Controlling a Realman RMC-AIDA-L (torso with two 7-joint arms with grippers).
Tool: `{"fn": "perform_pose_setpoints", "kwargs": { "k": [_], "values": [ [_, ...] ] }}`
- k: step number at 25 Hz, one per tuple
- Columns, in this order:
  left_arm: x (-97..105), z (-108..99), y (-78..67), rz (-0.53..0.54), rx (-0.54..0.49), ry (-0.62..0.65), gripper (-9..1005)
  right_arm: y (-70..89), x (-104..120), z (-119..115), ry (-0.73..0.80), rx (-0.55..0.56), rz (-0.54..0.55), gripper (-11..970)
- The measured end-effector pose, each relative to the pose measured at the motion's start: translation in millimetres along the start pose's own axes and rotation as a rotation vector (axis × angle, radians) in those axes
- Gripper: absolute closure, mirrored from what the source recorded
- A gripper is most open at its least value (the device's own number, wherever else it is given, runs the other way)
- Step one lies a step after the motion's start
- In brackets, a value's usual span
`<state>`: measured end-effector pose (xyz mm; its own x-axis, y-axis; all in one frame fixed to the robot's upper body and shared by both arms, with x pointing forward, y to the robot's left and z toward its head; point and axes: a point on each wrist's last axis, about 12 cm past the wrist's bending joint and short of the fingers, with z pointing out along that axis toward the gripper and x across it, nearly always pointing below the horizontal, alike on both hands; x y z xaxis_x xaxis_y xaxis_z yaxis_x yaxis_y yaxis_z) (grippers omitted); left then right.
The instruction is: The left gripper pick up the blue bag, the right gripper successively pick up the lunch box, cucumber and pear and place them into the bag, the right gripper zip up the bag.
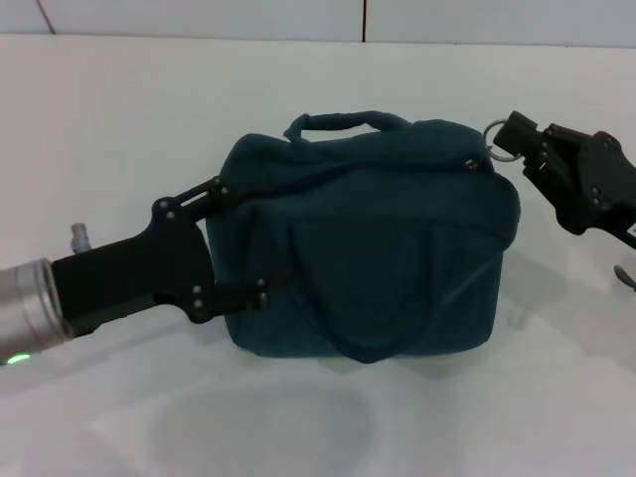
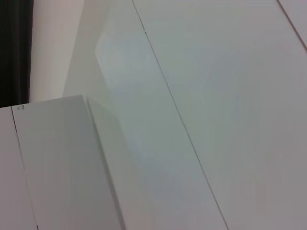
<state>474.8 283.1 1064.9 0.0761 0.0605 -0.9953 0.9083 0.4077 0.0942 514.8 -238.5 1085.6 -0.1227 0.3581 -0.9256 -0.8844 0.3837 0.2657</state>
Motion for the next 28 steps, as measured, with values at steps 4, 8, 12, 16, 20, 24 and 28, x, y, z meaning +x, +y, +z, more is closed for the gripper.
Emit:
{"fn": "perform_pose_setpoints", "kwargs": {
  "k": [4, 8, 12, 16, 20, 24, 28],
  "values": [
    [5.2, 2.9, -0.9, 0.07, -0.031, -0.006, 125, 1.1, 0.1, 0.4, -0.003, -0.006, 0.009, 948],
    [6.8, 3.7, -1.6, 0.131, -0.049, -0.013, 143, 1.9, 0.3, -0.9, -0.006, -0.008, 0.017, 949],
    [5.3, 5.2, -2.5, 0.149, -0.061, -0.045, 300, 2.5, 1.0, -2.3, -0.004, -0.005, 0.022, 949],
    [3.2, 5.9, -3.7, 0.152, -0.05, -0.065, 417, 2.5, 1.0, -2.7, -0.003, -0.006, 0.029, 948],
    [2.2, 6.0, -3.7, 0.153, -0.049, -0.074, 522, 2.3, 1.4, -3.7, -0.002, -0.002, 0.031, 948],
    [2.6, 6.1, -4.2, 0.138, -0.074, -0.094, 611, 2.1, 2.0, -5.3, -0.003, 0.006, 0.034, 949],
    [3.5, 2.8, -4.5, 0.106, -0.134, -0.132, 676, 2.4, 2.7, -9.3, -0.01, 0.022, 0.033, 948]
  ]
}}
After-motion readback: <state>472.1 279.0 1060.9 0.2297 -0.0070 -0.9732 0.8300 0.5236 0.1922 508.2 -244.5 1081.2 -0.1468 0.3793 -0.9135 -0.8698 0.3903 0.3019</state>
